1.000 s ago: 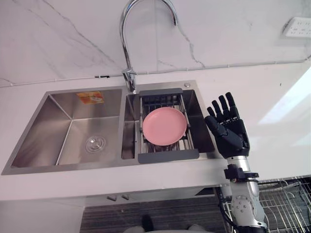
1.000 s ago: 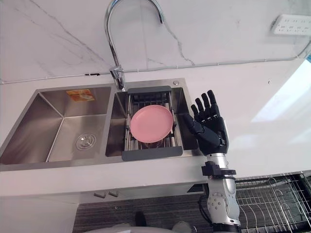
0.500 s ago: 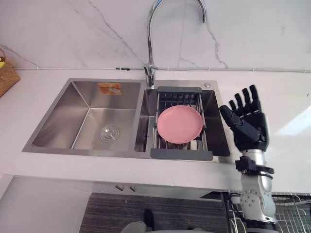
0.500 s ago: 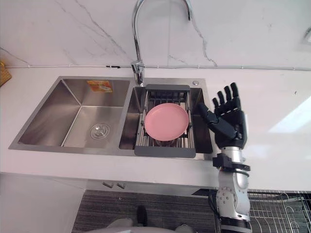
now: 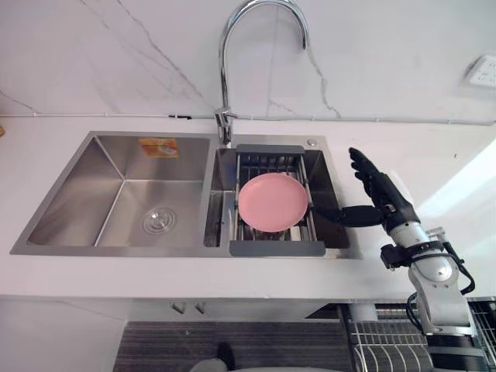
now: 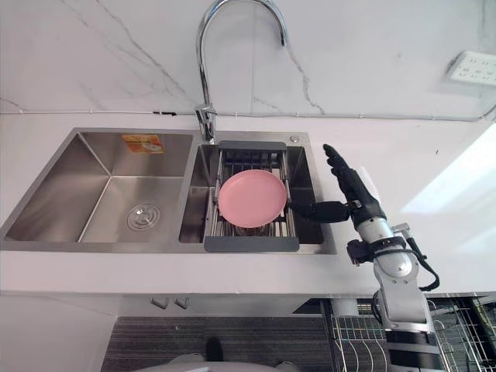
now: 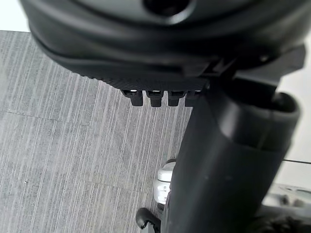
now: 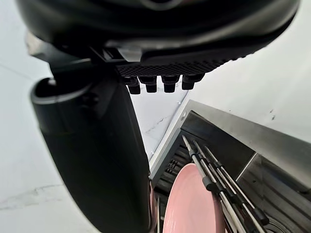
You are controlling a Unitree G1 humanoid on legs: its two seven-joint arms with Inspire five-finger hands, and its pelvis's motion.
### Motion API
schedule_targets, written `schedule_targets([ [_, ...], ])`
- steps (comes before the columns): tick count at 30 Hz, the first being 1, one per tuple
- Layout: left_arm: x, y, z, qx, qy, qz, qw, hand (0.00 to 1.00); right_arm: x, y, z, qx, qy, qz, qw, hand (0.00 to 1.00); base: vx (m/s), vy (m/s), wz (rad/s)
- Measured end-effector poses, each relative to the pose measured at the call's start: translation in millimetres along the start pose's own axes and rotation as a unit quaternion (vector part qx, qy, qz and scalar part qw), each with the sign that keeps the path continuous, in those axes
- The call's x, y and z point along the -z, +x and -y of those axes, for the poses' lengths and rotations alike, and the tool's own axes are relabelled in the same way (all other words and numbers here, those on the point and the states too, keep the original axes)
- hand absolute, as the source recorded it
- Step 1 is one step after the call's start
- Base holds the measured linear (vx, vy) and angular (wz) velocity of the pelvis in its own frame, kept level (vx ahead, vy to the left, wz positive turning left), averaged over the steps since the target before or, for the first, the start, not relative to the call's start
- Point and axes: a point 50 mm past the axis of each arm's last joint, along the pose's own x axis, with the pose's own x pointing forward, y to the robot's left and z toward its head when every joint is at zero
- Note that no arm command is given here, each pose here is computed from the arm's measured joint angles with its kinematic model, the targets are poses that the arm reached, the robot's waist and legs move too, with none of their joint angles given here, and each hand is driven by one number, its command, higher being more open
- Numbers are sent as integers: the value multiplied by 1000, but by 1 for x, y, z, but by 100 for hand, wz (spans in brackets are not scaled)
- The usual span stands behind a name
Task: Walk over to the sink, pick up the cup, carry it to the dishwasher, place the cup inside the dishwasher, then close the dishwasher door
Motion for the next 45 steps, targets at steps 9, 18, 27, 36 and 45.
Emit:
schedule_targets([
  [9, -5, -1, -1, 2, 21, 7, 1000, 100, 15, 21, -15, -62, -85, -56, 993, 100, -14, 12, 14],
  [18, -9, -1, 0, 9, 23, 12, 1000, 100, 17, 38, -9, -56, -199, -93, 974, 100, -13, 7, 6],
  [27, -13, -2, 1, 11, 30, 18, 999, 100, 12, 49, -11, -62, -244, -93, 963, 100, 9, -14, 4],
  [36, -16, -4, 1, 11, 41, 28, 999, 100, 12, 52, -11, -74, -262, -100, 957, 100, 2, -10, 3],
  [45, -18, -4, 1, 14, 40, 32, 999, 100, 10, 52, -12, -102, -283, -80, 950, 100, 0, 0, 0],
])
